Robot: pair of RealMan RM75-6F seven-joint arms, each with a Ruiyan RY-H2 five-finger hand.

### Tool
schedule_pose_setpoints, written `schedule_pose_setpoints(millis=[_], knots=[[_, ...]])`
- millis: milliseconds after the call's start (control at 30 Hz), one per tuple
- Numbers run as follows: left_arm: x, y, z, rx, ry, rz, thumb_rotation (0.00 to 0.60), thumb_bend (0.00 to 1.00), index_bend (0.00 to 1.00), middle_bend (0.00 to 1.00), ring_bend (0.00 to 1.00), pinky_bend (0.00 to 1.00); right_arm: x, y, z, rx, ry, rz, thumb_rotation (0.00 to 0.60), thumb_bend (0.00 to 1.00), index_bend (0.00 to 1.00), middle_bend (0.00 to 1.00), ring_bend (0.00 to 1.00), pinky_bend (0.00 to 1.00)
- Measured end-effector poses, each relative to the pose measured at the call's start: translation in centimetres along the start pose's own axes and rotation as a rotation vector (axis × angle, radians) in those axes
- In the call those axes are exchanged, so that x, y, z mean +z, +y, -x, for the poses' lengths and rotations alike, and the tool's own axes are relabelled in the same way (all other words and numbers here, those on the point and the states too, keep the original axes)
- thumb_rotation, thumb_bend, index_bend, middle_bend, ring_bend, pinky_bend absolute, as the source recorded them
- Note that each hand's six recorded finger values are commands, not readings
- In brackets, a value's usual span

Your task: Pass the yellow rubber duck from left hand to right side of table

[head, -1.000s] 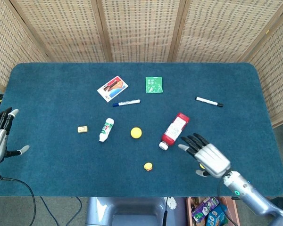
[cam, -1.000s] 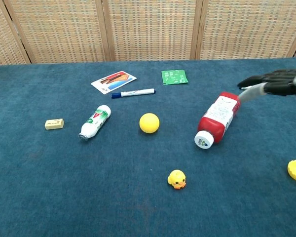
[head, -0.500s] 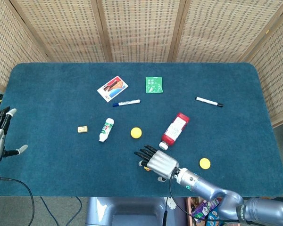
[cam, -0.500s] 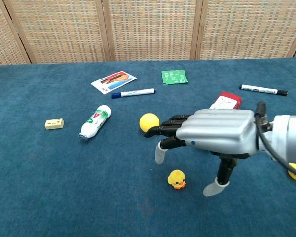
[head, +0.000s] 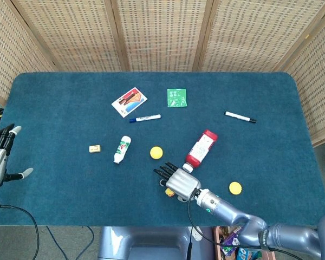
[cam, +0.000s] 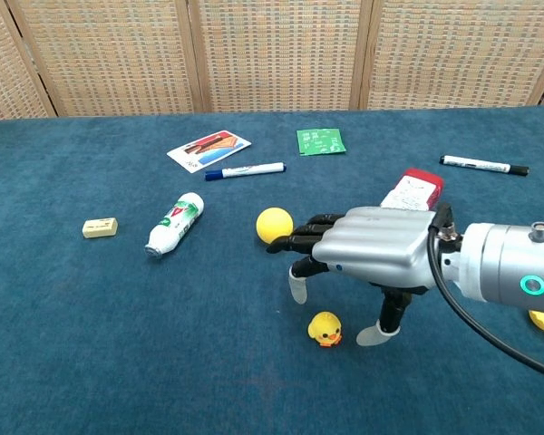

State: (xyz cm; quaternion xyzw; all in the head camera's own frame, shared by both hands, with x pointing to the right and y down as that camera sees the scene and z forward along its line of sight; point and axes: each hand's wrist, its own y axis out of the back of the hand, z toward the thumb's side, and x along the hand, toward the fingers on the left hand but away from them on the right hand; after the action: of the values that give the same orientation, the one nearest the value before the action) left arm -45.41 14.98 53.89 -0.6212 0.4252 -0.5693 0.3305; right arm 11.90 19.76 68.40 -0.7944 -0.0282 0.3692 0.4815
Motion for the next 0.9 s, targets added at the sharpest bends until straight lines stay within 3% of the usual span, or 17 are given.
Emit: schedule_pose_setpoints(millis=[300, 700, 900], knots=[[0.0, 0.0, 0.1, -0.002, -0.001, 0.006, 0.600, 0.00, 0.00, 0.00, 0.00, 0.00, 0.5, -1.2, 0.5, 0.018, 0.004, -0.014, 0.600, 0.27, 0.37, 0.00, 0.00, 0.00], [0.0, 0.0, 0.1, -0.005, -0.005, 0.012, 0.600, 0.00, 0.00, 0.00, 0.00, 0.00, 0.6, -1.9, 1.2, 0.019, -0.004, -0.017, 0.600, 0.29, 0.37, 0.00, 0.00, 0.00], [0.1, 0.0, 0.1, -0.008, -0.006, 0.011, 0.600, 0.00, 0.00, 0.00, 0.00, 0.00, 0.5, -2.0, 1.1, 0.020, -0.007, -0.016, 0.600, 0.31, 0.44, 0.00, 0.00, 0.00]])
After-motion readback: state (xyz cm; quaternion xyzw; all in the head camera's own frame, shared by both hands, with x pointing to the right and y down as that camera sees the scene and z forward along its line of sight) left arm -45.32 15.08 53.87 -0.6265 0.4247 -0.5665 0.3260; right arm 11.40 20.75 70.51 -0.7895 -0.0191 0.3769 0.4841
